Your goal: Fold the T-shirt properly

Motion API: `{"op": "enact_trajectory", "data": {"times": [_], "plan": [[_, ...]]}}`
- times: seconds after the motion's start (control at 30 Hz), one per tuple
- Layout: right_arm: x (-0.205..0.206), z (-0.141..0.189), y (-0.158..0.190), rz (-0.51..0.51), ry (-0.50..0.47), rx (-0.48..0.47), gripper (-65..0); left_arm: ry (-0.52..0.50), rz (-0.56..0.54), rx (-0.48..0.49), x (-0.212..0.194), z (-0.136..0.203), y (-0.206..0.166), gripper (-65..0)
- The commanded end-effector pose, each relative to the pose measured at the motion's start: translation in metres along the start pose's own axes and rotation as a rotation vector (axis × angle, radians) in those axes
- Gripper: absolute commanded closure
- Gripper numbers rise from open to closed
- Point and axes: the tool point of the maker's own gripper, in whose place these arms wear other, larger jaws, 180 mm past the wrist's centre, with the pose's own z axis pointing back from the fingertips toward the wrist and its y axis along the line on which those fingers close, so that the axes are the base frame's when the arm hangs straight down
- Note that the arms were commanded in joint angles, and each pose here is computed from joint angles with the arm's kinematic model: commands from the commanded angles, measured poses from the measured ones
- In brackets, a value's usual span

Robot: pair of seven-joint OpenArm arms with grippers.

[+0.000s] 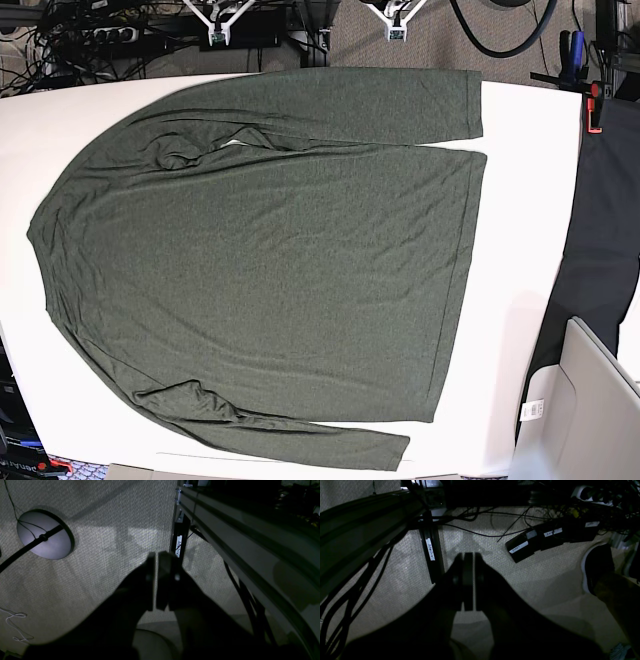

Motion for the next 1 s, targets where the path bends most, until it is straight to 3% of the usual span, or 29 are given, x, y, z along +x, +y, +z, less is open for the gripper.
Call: {"op": "enact_trajectory", "data": {"times": [0.0, 0.5, 0.63, 0.97], "plan": [[0.002, 0.000, -0.002, 0.004, -0.014, -0.004, -0.2, -0.011, -0.004, -0.006, -0.001, 0.001, -0.003, -0.1], [-0.031, 0.009, -0.027, 0.036, 0.003, -0.041, -0.2, 0.001, -0.003, 0.004, -0.026, 0.006, 0.003, -0.1], [-0.040, 0.014, -0.034, 0.108, -0.004, -0.049, -0.2, -0.012, -0.013, 0.032, -0.033, 0.012, 0.022, -0.1], [-0.047, 0.029, -0.053, 0.141, -0.052, -0.079, -0.1, -0.079, -0.033, 0.080, -0.037, 0.029, 0.053, -0.1]]}}
